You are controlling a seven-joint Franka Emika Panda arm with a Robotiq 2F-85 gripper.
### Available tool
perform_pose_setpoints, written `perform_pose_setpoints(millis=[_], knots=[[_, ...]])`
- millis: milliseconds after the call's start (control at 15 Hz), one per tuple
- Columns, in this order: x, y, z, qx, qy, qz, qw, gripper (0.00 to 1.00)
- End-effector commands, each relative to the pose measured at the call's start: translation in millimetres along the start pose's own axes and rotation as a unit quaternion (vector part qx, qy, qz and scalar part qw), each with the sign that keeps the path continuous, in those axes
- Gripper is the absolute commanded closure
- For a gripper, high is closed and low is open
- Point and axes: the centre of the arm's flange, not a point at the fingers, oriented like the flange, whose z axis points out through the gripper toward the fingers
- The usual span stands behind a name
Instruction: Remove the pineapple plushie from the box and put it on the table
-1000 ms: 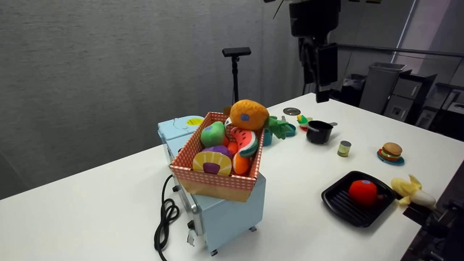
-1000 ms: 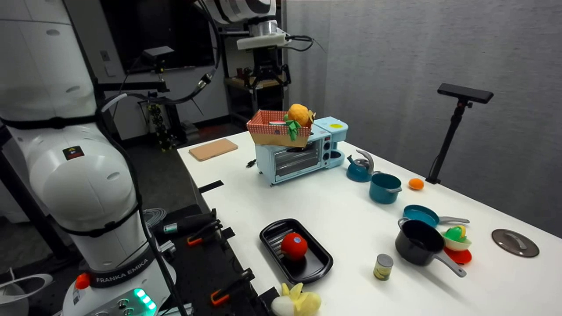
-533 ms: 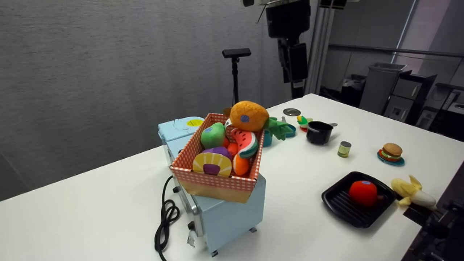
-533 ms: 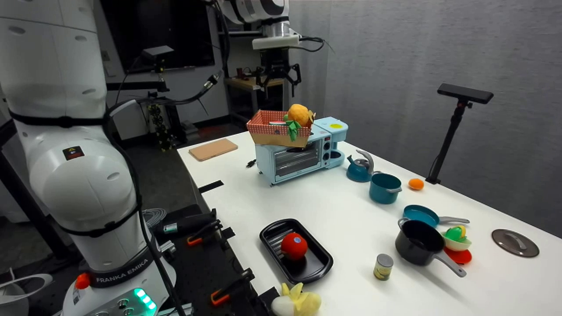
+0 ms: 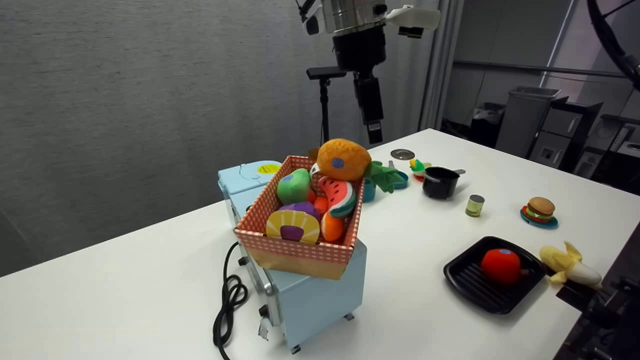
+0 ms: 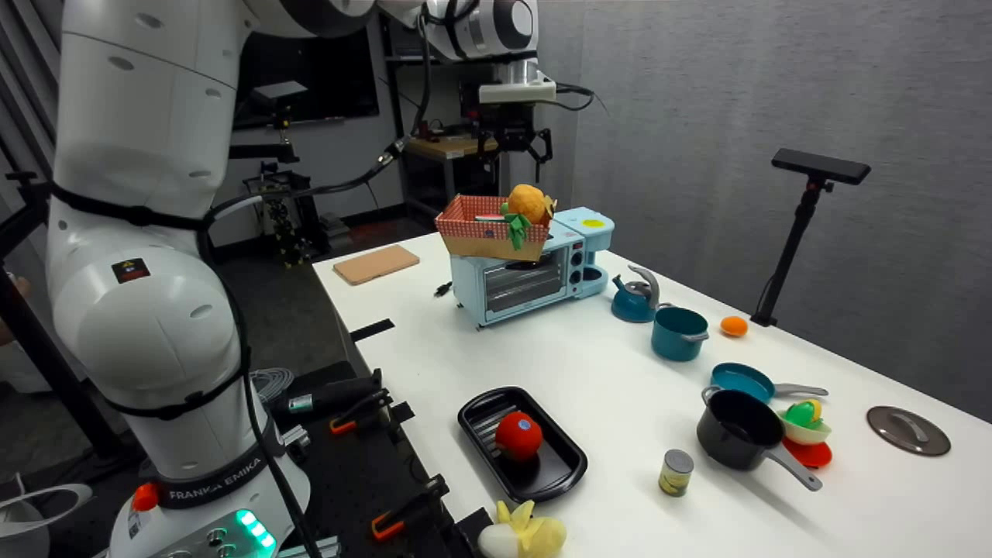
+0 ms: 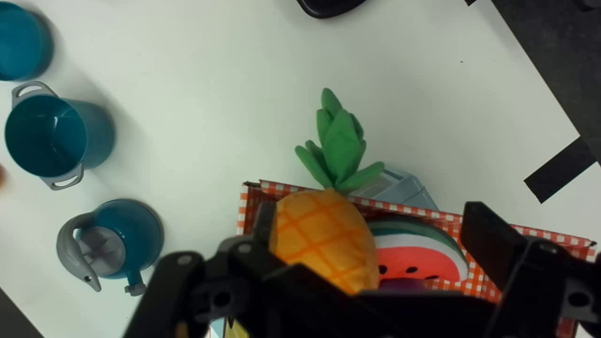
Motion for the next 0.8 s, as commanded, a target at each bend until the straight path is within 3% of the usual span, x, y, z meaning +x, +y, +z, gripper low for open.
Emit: perform_pose_setpoints(millis=[0,533,600,667,733], knots=[[40,30,-2,0.005,-0.021,-0.013,0.9997,0.0],[73,55,29,0.038,-0.036,-0.012,0.9986,0.0],[74,58,34,0.04,-0.039,-0.009,0.9984,0.04],[73,61,36,0.044,-0.038,-0.004,0.9983,0.28],[72,63,37,0.048,-0.038,-0.001,0.9981,0.29]])
